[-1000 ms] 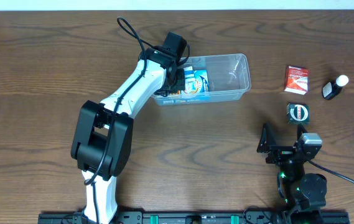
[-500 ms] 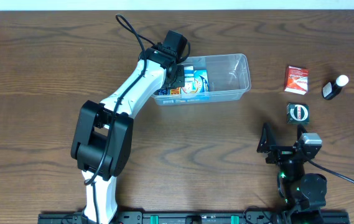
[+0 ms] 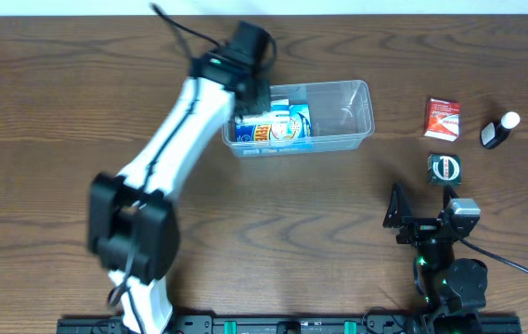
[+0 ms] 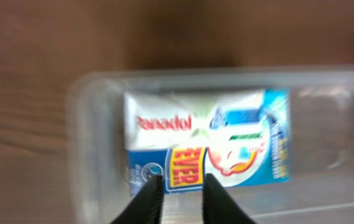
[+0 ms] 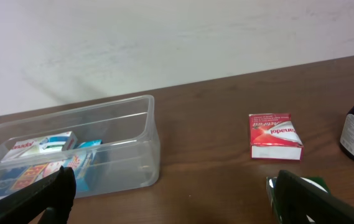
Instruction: Pack container
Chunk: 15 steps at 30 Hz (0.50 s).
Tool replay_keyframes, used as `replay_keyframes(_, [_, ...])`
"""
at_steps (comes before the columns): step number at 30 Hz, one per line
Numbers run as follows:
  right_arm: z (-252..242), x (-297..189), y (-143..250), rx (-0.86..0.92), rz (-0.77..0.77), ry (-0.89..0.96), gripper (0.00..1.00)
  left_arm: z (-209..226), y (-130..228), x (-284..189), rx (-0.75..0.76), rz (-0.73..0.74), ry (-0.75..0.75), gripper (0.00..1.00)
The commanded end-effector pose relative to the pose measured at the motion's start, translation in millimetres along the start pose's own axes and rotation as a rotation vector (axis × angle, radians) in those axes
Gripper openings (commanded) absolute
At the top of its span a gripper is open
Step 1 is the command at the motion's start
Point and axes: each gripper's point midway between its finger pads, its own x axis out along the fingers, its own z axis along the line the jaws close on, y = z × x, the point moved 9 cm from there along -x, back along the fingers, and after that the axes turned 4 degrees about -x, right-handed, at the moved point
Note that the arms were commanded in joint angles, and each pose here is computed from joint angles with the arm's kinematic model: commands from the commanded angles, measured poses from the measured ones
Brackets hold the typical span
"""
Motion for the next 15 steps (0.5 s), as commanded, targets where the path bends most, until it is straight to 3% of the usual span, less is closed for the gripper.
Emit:
replay_keyframes(1, [-1.5,0.1,1.0,-0.013,0.003,0.009,0.99,35.9,-31.8,-58.3,-0.090,-0.162,-0.002,0.33])
replay_keyframes(3, [-1.5,0.1,1.0,-0.013,0.003,0.009,0.99,61.0,-40.7,-72.3,-0.146,-0.196,-0.025,0.41])
replay_keyframes(4, [-1.4,0.1,1.0,-0.013,0.003,0.008,0.99,76.8,-44.8,-79.4,-0.180,-0.210,-0.041,0.63])
replay_keyframes(7, [-1.5,0.1,1.0,-0.013,0.003,0.009,0.99,122.0,-53.4,-91.9,-0.280,-0.233,-0.095,0.96])
replay_keyframes(15, [-1.4,0.1,1.0,-0.013,0.003,0.008,0.99,216.0,-54.4,-106.6,-0.490,-0.227,-0.218,0.98])
